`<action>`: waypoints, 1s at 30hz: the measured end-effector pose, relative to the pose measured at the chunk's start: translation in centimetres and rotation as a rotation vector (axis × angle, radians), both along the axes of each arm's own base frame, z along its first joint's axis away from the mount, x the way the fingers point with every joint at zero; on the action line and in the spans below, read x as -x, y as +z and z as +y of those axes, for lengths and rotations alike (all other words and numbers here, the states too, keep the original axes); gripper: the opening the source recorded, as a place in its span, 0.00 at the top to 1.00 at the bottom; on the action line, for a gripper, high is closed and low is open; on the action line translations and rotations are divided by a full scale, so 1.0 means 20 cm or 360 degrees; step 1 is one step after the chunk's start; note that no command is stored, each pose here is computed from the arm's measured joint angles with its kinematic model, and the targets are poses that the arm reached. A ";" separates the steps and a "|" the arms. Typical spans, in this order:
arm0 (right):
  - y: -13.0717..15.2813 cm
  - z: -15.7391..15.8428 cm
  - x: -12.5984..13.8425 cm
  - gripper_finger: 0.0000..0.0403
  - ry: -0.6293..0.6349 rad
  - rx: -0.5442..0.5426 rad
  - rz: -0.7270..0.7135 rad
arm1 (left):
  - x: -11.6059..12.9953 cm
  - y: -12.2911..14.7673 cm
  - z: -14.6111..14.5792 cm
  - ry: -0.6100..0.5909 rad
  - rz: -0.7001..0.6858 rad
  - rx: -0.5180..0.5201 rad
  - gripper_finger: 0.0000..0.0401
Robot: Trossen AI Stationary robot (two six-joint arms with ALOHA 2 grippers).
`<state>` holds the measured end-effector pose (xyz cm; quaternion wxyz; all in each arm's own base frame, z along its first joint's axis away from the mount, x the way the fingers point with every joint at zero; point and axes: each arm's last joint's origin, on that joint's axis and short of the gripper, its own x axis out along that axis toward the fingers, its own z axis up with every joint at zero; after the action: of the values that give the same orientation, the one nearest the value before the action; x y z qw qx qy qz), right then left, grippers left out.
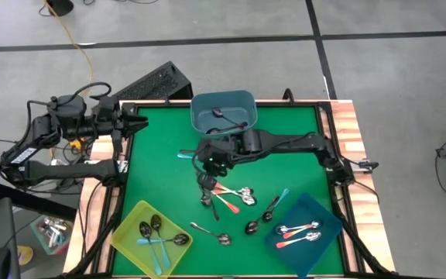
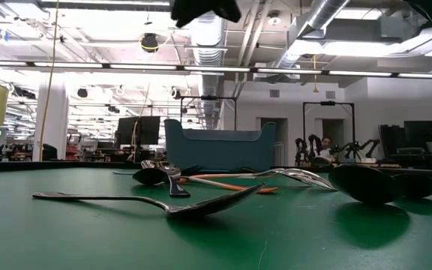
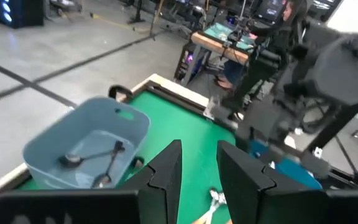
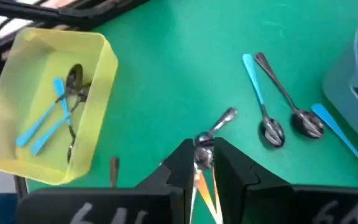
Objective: Sort silverware by color (type)
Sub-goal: Put the black spoon into the light blue bin
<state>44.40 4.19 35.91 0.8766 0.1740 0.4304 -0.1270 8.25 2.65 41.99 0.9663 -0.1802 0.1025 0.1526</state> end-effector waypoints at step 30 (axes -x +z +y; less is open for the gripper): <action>-0.60 0.64 0.20 0.71 0.0411 0.0137 0.0637 | -0.11 -0.43 0.02 -0.0065 -0.0368 0.0154 0.79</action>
<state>40.48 16.99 23.99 0.7893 0.0513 0.6084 -0.0641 10.36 3.14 33.30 0.9648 -0.2408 0.0014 0.1061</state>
